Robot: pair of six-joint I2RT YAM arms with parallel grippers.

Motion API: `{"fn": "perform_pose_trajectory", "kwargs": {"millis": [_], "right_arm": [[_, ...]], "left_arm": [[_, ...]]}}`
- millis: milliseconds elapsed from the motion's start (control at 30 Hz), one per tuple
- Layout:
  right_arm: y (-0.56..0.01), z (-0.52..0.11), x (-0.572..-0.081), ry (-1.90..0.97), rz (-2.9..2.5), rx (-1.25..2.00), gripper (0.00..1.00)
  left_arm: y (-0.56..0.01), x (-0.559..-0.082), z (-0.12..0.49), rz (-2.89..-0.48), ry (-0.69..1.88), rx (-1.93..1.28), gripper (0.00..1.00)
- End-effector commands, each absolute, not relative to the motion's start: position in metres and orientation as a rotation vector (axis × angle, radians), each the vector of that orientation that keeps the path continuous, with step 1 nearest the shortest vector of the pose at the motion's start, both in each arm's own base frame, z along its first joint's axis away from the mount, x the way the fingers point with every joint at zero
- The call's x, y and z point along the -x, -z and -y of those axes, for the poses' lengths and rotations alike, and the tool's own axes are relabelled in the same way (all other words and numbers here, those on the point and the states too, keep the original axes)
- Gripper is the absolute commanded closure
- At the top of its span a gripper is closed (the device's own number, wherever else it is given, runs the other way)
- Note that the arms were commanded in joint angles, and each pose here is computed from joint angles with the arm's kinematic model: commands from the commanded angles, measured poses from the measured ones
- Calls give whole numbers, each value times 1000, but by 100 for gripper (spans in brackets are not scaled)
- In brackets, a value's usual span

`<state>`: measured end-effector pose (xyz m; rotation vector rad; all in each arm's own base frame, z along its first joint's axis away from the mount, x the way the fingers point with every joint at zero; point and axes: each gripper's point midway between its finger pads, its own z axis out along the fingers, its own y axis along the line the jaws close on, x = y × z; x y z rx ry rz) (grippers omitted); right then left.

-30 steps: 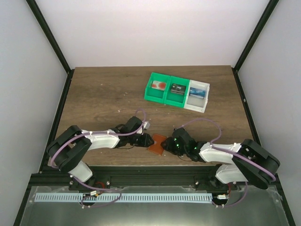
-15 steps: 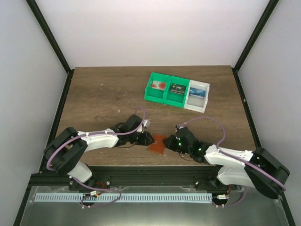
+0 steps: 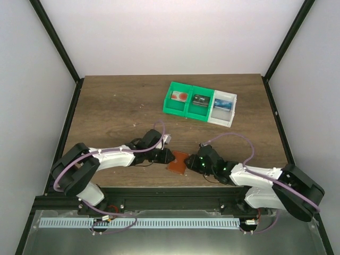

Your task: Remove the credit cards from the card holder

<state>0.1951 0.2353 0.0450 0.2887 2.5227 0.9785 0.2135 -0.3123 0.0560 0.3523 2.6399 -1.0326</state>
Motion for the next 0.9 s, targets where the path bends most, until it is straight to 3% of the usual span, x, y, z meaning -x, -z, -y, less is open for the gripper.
{"fn": "perform_pose_trajectory", "kwargs": {"millis": [0,300,367,467,867], "right_arm": [[-35,-233,-196,-935,-2535,-295,67],[-24,-244,-195,-977,-2560,-269,69],[-29,-247,-197,-1004,-2538,-243,77],[-40,-250,-198,-1045,-2497,-225,97],[-60,-246,-197,-1044,-2496,-264,99]], "left_arm": [[-34,-203,310,-2688,1046,-366,84],[-14,-200,300,-2730,974,-352,93],[-14,-199,299,-2731,976,-349,93],[-15,-199,300,-2732,978,-351,93],[-68,-210,318,-2622,1070,-387,73]]}}
